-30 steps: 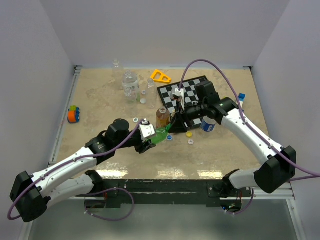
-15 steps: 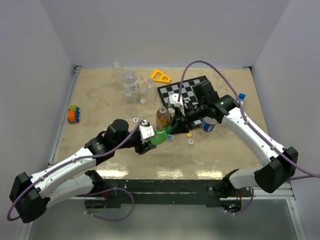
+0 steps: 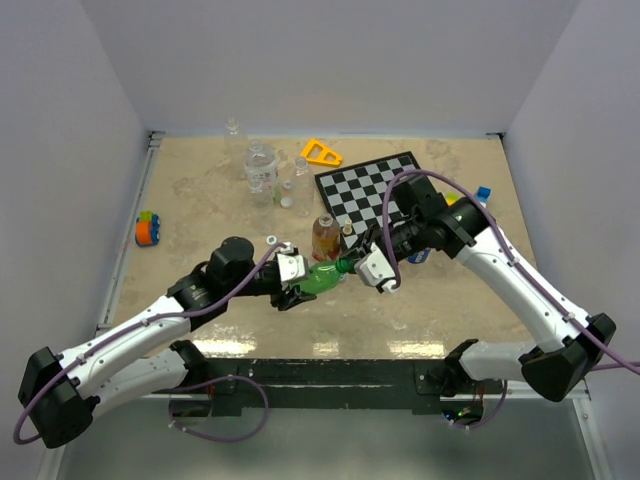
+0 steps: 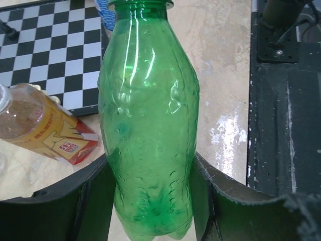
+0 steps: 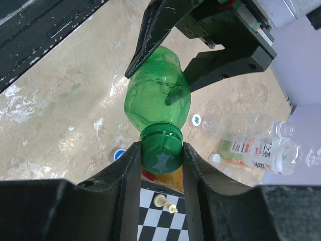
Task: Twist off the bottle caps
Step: Unscrew the bottle cap from the plastic bottle.
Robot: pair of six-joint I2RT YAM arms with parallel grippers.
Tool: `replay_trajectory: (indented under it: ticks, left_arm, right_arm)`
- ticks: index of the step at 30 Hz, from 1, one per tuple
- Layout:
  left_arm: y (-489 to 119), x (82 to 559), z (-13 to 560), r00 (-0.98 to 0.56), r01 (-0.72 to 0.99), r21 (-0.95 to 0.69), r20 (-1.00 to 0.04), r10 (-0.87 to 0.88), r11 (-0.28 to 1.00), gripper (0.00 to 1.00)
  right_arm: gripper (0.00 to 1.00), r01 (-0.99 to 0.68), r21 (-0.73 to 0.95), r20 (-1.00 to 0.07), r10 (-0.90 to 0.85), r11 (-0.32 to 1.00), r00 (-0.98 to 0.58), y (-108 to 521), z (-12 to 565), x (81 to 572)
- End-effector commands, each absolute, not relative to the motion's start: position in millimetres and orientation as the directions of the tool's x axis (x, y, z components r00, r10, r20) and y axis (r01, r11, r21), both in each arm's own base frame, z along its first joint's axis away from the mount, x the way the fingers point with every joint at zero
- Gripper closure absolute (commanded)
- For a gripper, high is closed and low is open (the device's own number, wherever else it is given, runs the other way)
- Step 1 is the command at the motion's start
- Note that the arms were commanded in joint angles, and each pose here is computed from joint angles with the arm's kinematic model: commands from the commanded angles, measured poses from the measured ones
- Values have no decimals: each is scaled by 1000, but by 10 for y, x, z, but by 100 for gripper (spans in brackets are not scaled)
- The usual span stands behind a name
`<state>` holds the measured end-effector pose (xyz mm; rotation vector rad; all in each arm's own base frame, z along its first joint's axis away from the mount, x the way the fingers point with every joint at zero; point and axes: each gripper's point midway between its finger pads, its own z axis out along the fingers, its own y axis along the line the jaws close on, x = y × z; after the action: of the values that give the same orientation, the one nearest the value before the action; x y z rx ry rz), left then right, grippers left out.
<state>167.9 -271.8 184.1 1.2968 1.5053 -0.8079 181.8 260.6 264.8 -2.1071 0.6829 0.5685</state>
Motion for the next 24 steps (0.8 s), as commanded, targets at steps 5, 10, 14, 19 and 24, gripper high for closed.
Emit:
replay_trajectory:
  ticks: [5, 10, 14, 19, 24]
  left_arm:
    - [-2838, 1203, 1868, 34, 996, 8, -950, 311, -83, 100]
    - [-2890, 1080, 1840, -18, 973, -95, -940, 340, -209, 100]
    - [-2902, 1228, 1714, -46, 981, -120, -908, 417, -153, 100]
    - [-2895, 1382, 1656, -16, 995, -55, -906, 422, -80, 100]
    - [-2892, 1449, 1640, -12, 999, -27, -914, 405, -30, 100]
  right_arm:
    - [100, -455, -715, -424, -189, -530, 886, 2563, 2887, 1812]
    - [100, -399, -707, -393, -144, -584, 908, 2560, 2682, 1651]
    - [100, -376, -723, -358, -151, -579, 921, 2492, 2731, 1610]
    - [100, -387, -719, -342, -191, -578, 920, 2360, 2673, 1560]
    - [93, -472, -698, -423, -221, -539, 879, 2325, 2585, 1494]
